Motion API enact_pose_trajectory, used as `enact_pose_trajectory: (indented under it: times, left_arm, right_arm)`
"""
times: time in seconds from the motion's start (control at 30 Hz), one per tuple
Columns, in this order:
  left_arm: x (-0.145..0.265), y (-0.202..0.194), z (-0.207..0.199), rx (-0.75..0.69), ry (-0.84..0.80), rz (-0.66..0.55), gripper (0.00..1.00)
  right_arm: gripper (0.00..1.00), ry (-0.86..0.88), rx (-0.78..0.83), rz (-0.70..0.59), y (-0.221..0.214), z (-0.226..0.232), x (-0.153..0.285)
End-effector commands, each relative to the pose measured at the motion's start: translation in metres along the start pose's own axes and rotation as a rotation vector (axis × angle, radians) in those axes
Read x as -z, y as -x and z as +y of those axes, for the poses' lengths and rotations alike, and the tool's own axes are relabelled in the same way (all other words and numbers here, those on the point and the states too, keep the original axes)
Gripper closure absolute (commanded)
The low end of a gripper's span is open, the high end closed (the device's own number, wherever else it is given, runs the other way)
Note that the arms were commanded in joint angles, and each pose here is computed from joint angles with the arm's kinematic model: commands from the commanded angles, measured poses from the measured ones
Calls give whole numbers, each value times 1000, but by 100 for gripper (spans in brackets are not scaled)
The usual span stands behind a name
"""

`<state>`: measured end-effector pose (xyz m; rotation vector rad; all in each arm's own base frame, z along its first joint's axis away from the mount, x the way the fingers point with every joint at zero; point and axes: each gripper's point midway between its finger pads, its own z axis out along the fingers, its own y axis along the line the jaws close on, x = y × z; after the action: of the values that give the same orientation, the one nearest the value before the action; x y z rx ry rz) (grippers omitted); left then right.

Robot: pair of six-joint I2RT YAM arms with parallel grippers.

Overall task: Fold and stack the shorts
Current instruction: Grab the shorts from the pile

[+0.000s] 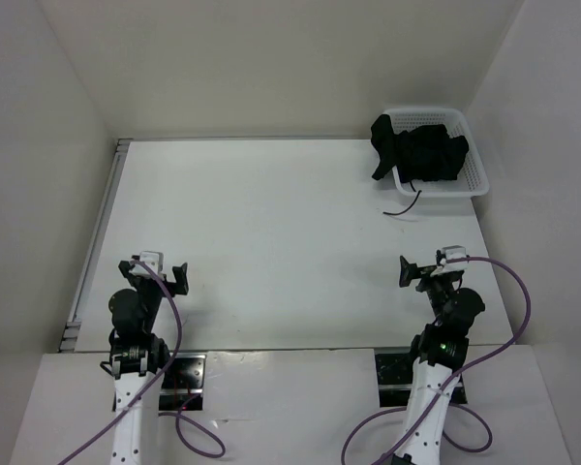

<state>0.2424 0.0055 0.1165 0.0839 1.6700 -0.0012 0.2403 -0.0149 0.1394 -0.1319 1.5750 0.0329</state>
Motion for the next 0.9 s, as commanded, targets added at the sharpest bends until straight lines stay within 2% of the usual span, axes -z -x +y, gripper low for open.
enact_pose_trajectory:
  times: [0.0, 0.2, 0.27, 0.3, 0.33, 0.37, 0.43, 0.47, 0.5, 0.53, 0.57, 0.6, 0.67, 0.7, 0.73, 0.77, 0.8, 0.83, 0.87]
  left_arm:
    - [-2, 1, 0, -11, 2, -33, 0]
    - [-2, 1, 0, -11, 2, -33, 0]
    - [-2, 1, -3, -11, -19, -35, 0]
    - [-1, 6, -10, -14, -56, -46, 0]
    - [2, 19, -21, -21, -122, -71, 0]
    - [11, 22, -58, -26, -335, -81, 0]
    - [22, 44, -80, -61, -473, -153, 0]
    - [40, 29, -104, -19, -622, -72, 0]
    - [64, -7, -125, 100, -755, 100, 0]
    - [53, -2, -122, 47, -743, 22, 0]
    - [46, 2, -120, 8, -739, -37, 0]
    - [48, 14, -122, -22, -764, -83, 0]
    - [55, 43, -131, -128, -835, -231, 0]
    - [64, 54, -139, -183, -904, -295, 0]
    - [68, 72, -144, -205, -942, -323, 0]
    - [68, 81, -146, -186, -962, -302, 0]
    - [48, 75, -142, -91, -938, -179, 0]
    - [38, 110, -143, -101, -925, -200, 0]
    - [18, 124, -140, -77, -886, -165, 0]
  right_arm:
    - [1, -1, 3, -4, -5, -1, -1]
    - [1, 1, 3, -4, -5, 0, -1]
    - [0, 144, 60, -8, -3, 23, 1]
    - [1, 272, 326, -67, 6, 36, 3]
    - [1, 323, 417, -103, 14, 43, 4]
    - [1, 404, 430, -142, 19, 58, 7]
    - [1, 378, 469, -229, 37, 57, 3]
    - [0, 452, 837, -342, 45, 68, 5]
    - [1, 538, 1186, -263, 2, 67, 9]
    - [1, 465, 1435, -374, 26, 62, 3]
    - [1, 419, 1454, -481, 47, 67, 2]
    - [1, 355, 1558, -574, 72, 68, 5]
    - [1, 316, 1600, -670, 99, 76, 12]
    - [1, 281, 1635, -741, 130, 84, 20]
    - [1, 313, 1582, -712, 137, 83, 13]
    - [1, 282, 1588, -742, 186, 83, 18]
    - [1, 295, 1534, -683, 198, 79, 5]
    - [1, 354, 1450, -566, 193, 68, -32]
    - [1, 292, 1304, -557, 249, 59, -43]
